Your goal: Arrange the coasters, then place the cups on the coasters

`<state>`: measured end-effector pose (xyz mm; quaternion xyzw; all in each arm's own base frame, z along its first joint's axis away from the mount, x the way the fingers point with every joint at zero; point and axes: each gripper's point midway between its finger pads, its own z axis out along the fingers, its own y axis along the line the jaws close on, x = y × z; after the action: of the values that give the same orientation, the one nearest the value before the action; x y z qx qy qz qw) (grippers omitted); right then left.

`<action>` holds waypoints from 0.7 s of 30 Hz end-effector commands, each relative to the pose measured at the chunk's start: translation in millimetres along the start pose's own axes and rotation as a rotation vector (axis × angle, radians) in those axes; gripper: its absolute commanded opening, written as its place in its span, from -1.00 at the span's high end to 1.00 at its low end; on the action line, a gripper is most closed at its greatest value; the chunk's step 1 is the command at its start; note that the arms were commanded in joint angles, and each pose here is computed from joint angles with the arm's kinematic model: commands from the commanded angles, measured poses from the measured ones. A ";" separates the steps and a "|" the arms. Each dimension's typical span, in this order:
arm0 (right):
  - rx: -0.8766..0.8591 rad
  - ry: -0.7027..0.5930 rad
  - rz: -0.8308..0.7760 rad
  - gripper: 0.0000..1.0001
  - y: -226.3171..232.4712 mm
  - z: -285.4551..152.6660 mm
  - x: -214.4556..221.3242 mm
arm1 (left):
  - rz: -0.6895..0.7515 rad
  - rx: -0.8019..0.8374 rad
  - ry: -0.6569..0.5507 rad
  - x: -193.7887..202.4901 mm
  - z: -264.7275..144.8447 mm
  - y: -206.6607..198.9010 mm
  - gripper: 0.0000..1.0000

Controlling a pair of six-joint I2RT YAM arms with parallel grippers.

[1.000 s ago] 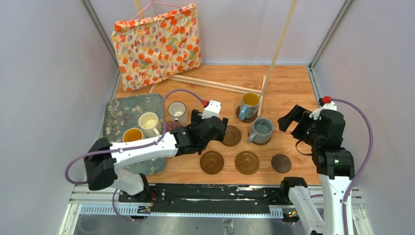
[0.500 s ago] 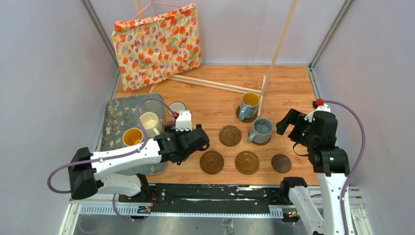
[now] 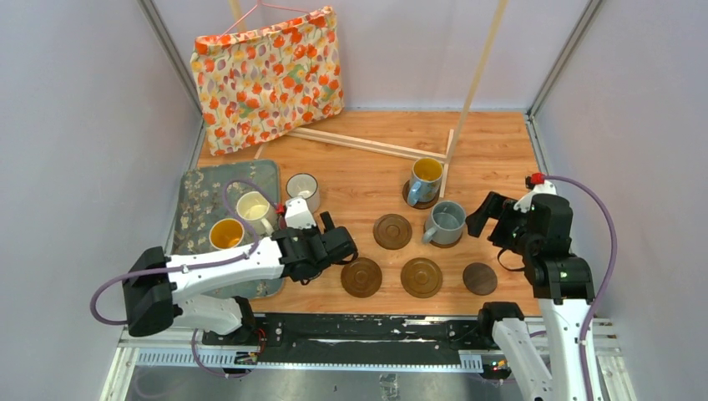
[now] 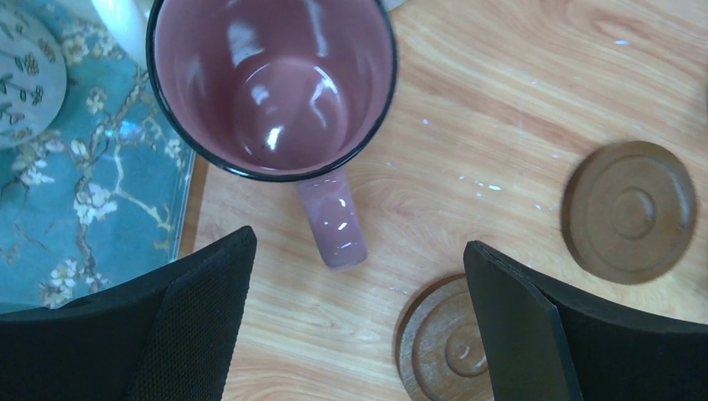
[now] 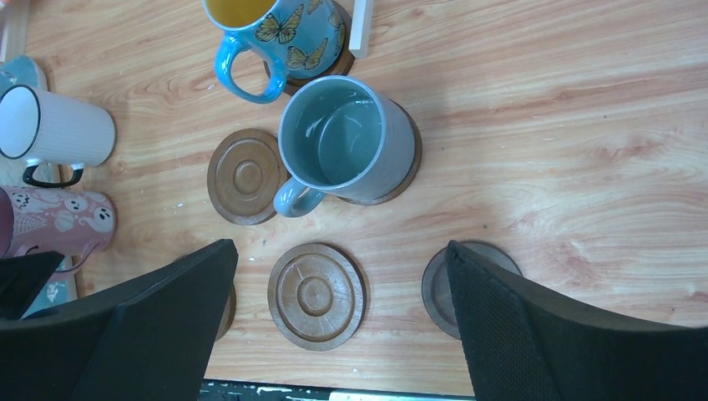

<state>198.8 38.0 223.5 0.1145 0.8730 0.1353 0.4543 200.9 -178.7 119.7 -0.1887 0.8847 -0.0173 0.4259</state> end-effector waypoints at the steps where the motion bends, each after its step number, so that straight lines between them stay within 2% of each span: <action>1: -0.045 0.038 -0.048 -1.00 7.9 1.9 9.7 | -0.128 -0.103 -0.057 3.7 16.5 14.9 -0.99; 4: -0.045 0.045 -0.073 -1.00 10.5 4.5 6.4 | -0.167 -0.154 -0.063 7.1 26.5 23.9 -0.76; 6: -0.035 0.033 -0.080 -1.00 10.2 3.5 0.7 | -0.180 -0.190 -0.064 8.7 33.6 32.4 -0.51; 11: -0.006 -0.018 -0.080 -1.00 7.1 -1.1 -11.0 | -0.101 -0.251 -0.102 -9.6 45.8 36.8 0.05; 17: 0.018 -0.040 -0.055 -1.00 4.4 -2.8 -15.4 | -0.037 -0.284 -0.112 -25.6 52.9 34.3 0.41; 21: 0.026 -0.052 -0.034 -1.00 3.2 -5.0 -16.0 | 0.004 -0.281 -0.097 -25.3 52.1 33.3 0.94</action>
<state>204.6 36.8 228.0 0.1005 0.8743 0.1152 0.4607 233.0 -142.2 83.3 -0.2689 0.8694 0.0871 0.4053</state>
